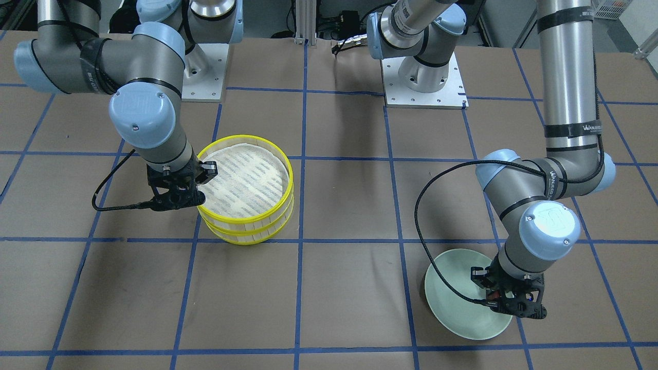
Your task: Stack buns with steamer
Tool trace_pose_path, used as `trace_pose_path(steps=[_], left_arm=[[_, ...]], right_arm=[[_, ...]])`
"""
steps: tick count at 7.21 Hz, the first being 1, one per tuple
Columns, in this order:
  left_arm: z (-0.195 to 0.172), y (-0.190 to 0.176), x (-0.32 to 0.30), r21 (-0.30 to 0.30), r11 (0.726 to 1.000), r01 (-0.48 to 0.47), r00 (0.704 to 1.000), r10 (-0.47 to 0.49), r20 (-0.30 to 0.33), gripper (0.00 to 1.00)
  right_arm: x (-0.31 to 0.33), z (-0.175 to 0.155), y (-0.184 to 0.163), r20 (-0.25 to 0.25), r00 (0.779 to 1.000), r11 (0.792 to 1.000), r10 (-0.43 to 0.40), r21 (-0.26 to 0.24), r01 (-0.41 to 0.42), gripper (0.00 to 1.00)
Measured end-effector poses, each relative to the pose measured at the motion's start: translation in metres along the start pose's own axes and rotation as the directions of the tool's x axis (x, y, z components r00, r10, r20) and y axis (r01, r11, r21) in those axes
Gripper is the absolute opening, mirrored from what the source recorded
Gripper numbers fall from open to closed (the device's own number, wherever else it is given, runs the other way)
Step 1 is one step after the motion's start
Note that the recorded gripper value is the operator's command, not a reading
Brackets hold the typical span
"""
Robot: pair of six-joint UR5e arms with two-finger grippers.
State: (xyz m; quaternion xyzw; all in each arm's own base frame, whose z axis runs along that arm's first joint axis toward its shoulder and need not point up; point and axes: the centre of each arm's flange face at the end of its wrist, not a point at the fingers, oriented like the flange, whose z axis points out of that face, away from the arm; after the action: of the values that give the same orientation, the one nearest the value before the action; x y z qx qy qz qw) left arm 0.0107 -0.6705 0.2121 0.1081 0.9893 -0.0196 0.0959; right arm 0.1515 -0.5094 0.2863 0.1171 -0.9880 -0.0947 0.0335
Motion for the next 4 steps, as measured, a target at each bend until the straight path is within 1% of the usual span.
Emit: trace_pose_path(steps=[2,4], left_arm=[[-0.050,0.009,0.021,-0.026,0.997,0.072,0.997,-0.073,-0.039,0.00],[-0.107,0.024,0.065,-0.051,0.989,0.141,0.985,-0.146,-0.095,0.00]], right_arm=[[-0.001,0.006,0.002,-0.001,1.000,1.000,-0.019,-0.007,0.019,0.00],[0.000,0.008,0.001,-0.006,1.000,1.000,-0.019,0.000,0.019,0.00]])
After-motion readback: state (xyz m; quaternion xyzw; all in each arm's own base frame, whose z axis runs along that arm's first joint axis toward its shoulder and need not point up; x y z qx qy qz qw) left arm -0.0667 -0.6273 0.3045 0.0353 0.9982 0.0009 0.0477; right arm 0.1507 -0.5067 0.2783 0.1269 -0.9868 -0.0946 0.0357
